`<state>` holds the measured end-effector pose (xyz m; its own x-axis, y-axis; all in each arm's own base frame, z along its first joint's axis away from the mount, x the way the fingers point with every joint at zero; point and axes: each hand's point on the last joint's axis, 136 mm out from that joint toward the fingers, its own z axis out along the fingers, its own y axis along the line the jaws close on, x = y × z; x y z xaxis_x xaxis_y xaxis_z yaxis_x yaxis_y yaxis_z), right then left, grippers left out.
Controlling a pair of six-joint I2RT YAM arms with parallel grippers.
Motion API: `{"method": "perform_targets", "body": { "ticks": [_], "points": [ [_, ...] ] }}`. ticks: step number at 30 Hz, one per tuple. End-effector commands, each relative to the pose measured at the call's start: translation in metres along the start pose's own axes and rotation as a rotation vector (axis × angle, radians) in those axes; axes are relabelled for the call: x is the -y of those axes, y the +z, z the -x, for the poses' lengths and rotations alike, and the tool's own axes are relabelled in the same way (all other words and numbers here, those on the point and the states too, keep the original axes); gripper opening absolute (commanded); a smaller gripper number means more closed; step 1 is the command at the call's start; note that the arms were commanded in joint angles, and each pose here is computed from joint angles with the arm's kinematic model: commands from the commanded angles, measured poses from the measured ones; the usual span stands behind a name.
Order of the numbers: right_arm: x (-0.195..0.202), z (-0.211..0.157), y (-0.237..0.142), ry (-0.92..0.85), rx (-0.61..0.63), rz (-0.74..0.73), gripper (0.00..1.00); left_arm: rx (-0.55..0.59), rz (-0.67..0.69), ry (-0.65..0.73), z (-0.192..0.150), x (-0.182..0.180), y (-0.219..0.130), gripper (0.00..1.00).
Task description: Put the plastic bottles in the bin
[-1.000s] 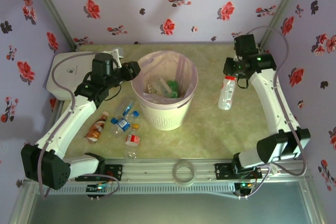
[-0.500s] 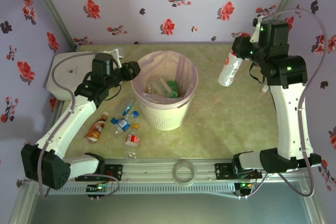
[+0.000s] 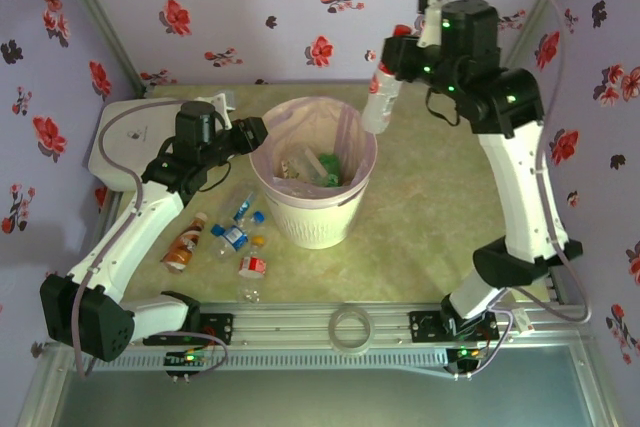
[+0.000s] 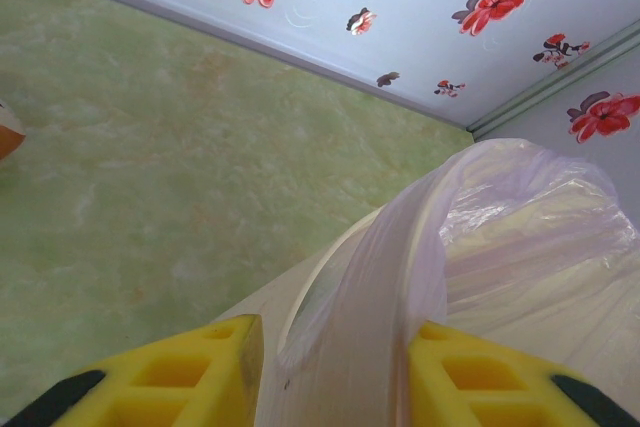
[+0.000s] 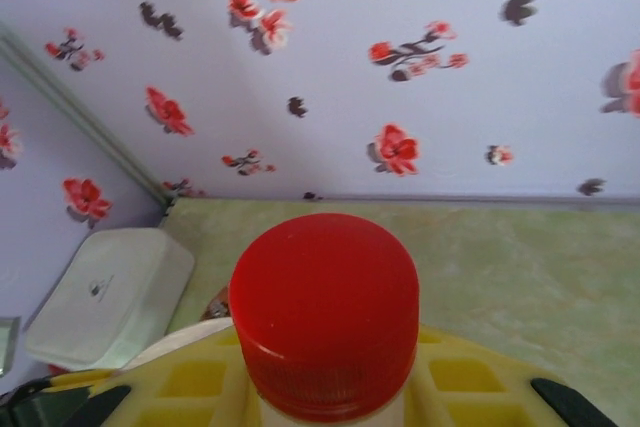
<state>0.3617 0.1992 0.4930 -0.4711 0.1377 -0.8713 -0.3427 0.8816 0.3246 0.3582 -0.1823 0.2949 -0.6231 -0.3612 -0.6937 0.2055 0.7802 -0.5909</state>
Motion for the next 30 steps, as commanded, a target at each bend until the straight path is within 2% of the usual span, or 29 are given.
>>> {"method": "perform_targets", "body": {
  "ticks": [1,5,10,14,21,30],
  "points": [
    [-0.04,-0.012,0.025,-0.026,-0.037,0.095,0.28,-0.037,0.083,-0.007,-0.009,-0.023,0.004,0.38],
    [-0.083,-0.041,0.053,-0.081,-0.125,0.164,0.28,-0.041,0.084,-0.003,-0.01,-0.023,0.005,0.38],
    [-0.105,-0.073,0.073,-0.136,-0.22,0.186,0.28,-0.037,0.084,0.003,-0.008,-0.023,0.003,0.38],
    [-0.103,-0.102,0.079,-0.179,-0.314,0.155,0.28,-0.043,0.087,0.01,-0.009,-0.023,0.004,0.38],
    [-0.089,-0.129,0.08,-0.249,-0.412,0.085,0.27,-0.046,0.089,0.003,-0.01,-0.025,0.009,0.38],
    [-0.062,-0.18,0.107,-0.379,-0.581,-0.035,0.28,-0.047,0.089,0.001,-0.01,-0.025,0.008,0.38]
  ]
}}
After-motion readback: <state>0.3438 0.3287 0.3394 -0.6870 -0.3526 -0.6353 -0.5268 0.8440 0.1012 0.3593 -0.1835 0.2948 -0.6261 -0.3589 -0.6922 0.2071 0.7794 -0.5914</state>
